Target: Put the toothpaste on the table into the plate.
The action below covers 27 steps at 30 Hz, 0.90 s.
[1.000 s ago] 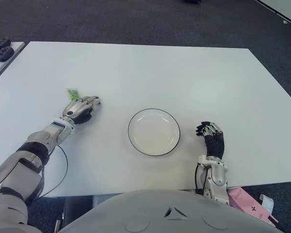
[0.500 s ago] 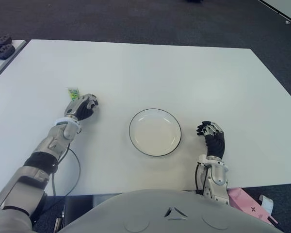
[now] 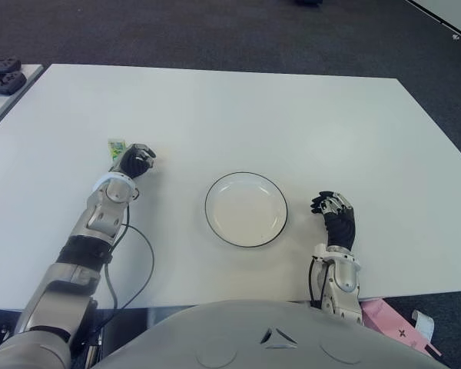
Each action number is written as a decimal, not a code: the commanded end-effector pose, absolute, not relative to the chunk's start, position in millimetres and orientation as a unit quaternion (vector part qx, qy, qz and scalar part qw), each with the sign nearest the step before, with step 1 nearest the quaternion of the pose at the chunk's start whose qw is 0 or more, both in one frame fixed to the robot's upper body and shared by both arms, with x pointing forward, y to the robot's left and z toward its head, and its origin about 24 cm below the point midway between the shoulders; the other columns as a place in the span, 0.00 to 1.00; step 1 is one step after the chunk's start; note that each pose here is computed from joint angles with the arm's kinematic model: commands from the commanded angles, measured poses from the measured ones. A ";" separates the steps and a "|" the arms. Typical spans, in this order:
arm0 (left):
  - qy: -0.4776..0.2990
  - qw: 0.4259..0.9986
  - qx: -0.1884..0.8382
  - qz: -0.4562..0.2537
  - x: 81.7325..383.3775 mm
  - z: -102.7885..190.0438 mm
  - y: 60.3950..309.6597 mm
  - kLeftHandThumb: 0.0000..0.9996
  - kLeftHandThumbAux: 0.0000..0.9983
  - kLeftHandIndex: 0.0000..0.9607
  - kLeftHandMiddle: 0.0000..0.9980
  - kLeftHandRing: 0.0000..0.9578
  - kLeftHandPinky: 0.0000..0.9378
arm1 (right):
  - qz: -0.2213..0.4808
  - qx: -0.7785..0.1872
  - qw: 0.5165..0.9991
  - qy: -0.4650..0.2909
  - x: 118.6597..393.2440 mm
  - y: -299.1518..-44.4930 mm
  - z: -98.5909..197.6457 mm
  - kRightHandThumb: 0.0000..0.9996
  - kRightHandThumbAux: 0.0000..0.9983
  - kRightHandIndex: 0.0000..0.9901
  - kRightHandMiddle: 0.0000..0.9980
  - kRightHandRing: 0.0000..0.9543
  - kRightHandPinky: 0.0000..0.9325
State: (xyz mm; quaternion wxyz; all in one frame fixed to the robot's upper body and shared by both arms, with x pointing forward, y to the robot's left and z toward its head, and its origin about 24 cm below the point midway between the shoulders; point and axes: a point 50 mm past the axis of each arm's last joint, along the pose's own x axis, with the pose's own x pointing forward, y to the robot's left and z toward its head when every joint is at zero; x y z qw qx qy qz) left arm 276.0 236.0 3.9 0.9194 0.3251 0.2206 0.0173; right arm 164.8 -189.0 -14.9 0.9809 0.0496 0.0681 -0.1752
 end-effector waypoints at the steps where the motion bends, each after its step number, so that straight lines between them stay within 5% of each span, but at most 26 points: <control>1: 0.279 0.940 0.197 0.003 261.6 -23.0 210.7 0.70 0.72 0.45 0.79 0.84 0.89 | -0.183 0.072 0.975 0.104 162.6 -181.5 -26.9 0.71 0.72 0.44 0.57 0.58 0.58; 10: 0.224 0.967 0.115 0.040 258.2 -10.1 198.2 0.70 0.71 0.46 0.84 0.88 0.92 | -0.184 0.072 0.974 0.107 163.5 -180.9 -27.7 0.71 0.72 0.44 0.57 0.58 0.58; 15: 0.167 0.976 0.101 0.093 253.0 15.3 198.3 0.70 0.71 0.46 0.83 0.86 0.87 | -0.184 0.075 0.974 0.111 163.3 -180.5 -28.4 0.71 0.72 0.44 0.57 0.57 0.57; 23: 0.118 0.974 0.103 0.163 245.4 17.9 197.8 0.69 0.71 0.45 0.80 0.82 0.85 | -0.183 0.074 0.974 0.114 163.7 -179.2 -29.3 0.71 0.72 0.44 0.57 0.57 0.58; 27: 0.111 0.963 0.129 0.209 238.1 15.6 197.4 0.69 0.71 0.44 0.67 0.68 0.66 | -0.182 0.076 0.974 0.114 164.1 -178.5 -29.1 0.71 0.72 0.44 0.57 0.58 0.58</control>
